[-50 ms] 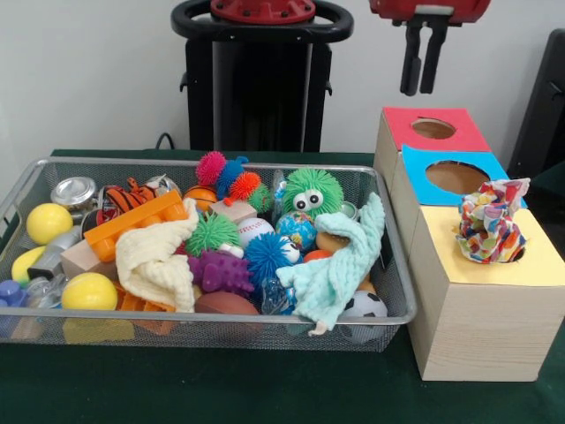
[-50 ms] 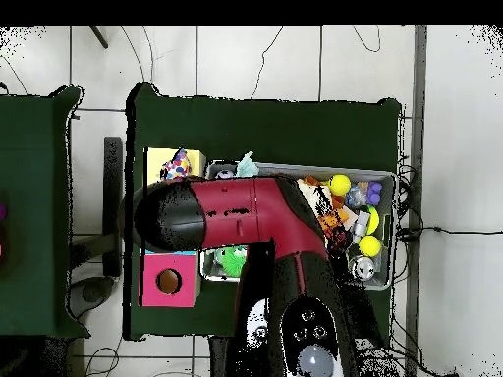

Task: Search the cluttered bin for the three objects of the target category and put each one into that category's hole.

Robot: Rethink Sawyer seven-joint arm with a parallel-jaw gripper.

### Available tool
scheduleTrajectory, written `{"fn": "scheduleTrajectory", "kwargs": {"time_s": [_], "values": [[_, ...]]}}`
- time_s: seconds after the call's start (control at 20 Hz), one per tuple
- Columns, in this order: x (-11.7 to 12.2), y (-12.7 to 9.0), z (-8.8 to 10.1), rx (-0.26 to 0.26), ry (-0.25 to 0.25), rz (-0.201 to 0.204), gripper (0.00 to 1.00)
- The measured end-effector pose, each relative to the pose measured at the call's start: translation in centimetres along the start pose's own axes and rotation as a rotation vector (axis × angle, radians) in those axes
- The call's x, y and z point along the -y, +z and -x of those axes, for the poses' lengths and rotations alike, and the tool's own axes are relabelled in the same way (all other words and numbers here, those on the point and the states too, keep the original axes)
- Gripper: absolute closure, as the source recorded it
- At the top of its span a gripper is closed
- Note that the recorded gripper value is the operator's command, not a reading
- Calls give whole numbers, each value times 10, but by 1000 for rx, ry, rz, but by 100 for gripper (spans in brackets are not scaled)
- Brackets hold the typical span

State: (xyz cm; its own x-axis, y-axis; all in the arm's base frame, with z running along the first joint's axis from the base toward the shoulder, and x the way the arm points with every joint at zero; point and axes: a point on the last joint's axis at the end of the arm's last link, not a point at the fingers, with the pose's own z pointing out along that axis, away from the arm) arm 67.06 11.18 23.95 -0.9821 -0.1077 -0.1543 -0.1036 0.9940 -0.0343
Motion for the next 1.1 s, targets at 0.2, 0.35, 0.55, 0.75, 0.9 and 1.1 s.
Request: {"fn": "scheduleTrajectory", "kwargs": {"time_s": [0.2, 0.35, 0.55, 0.75, 0.9, 1.1], "values": [[-4, -6, 14, 58, 44, 37, 100], [-8, -12, 26, 102, 90, 73, 100], [-10, -15, 35, 138, 122, 97, 100], [-15, -8, 36, 154, 126, 99, 100], [-20, 0, 32, 144, 118, 92, 100], [-30, 10, 24, 122, 102, 79, 100]]}}
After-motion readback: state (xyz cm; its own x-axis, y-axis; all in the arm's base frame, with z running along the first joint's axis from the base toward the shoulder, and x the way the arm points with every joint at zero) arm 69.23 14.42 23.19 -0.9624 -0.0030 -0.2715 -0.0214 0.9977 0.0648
